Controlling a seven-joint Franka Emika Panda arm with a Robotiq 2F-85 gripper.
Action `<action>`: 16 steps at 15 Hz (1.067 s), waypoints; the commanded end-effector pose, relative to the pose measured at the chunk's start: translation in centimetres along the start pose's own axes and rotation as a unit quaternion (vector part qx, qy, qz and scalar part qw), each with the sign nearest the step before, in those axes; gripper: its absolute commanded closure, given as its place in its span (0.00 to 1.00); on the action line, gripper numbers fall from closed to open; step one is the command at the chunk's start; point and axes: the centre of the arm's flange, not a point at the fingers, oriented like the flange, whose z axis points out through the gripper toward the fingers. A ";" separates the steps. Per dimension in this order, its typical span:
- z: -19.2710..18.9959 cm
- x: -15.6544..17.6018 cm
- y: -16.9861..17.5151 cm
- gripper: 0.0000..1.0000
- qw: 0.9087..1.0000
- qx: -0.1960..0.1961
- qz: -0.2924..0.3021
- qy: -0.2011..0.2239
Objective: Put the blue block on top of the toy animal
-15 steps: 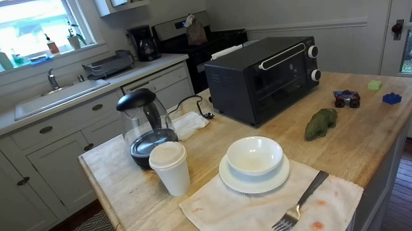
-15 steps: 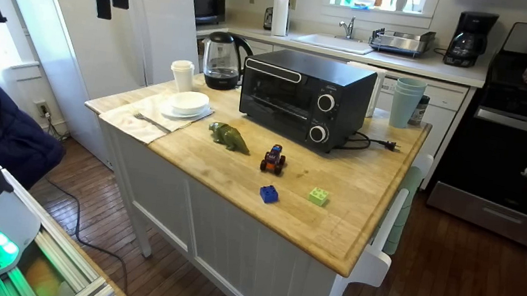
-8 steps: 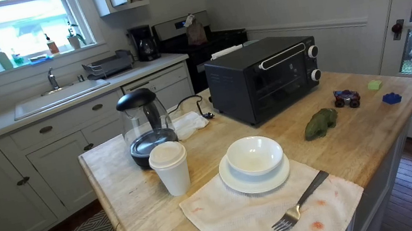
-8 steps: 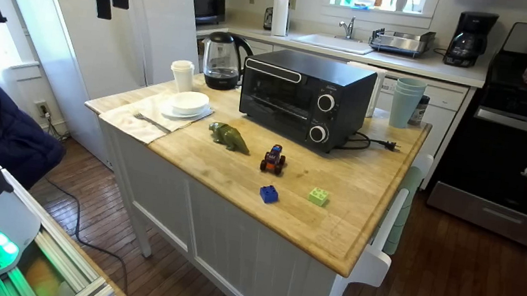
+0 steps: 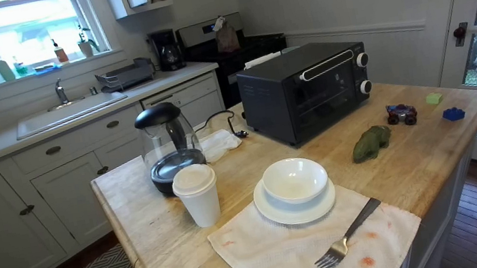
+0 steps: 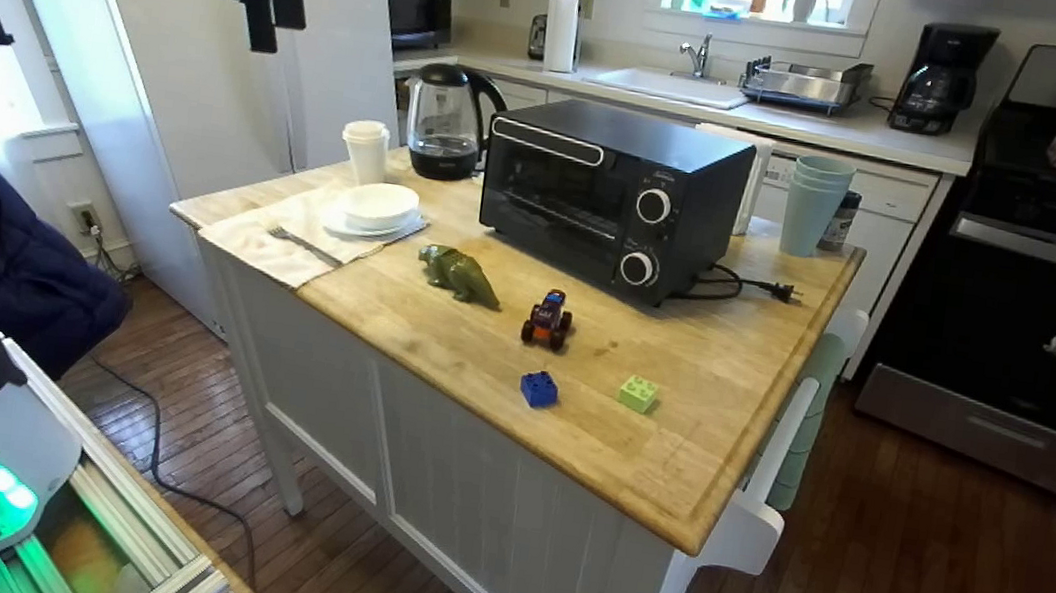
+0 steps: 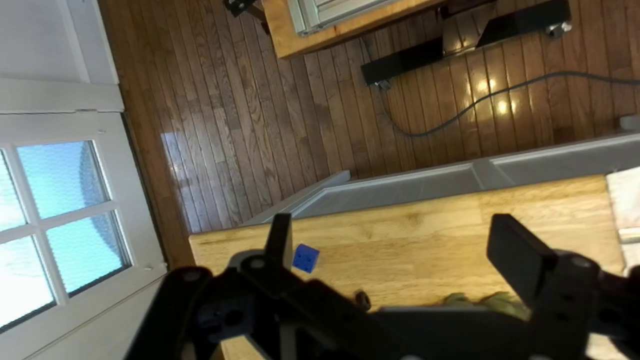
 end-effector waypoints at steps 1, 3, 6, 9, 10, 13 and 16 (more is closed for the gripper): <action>3.2 2.3 3.4 0.00 0.999 0.026 0.017 0.034; 4.7 3.3 4.8 0.00 0.996 0.063 0.030 0.057; 6.7 4.5 7.0 0.00 0.987 0.127 0.053 0.089; 6.4 4.3 7.3 0.00 0.986 0.125 0.065 0.088; 6.9 4.5 7.8 0.00 0.985 0.132 0.069 0.091; 7.3 4.7 8.0 0.00 0.984 0.136 0.071 0.091; 7.3 4.7 8.0 0.00 0.984 0.136 0.071 0.091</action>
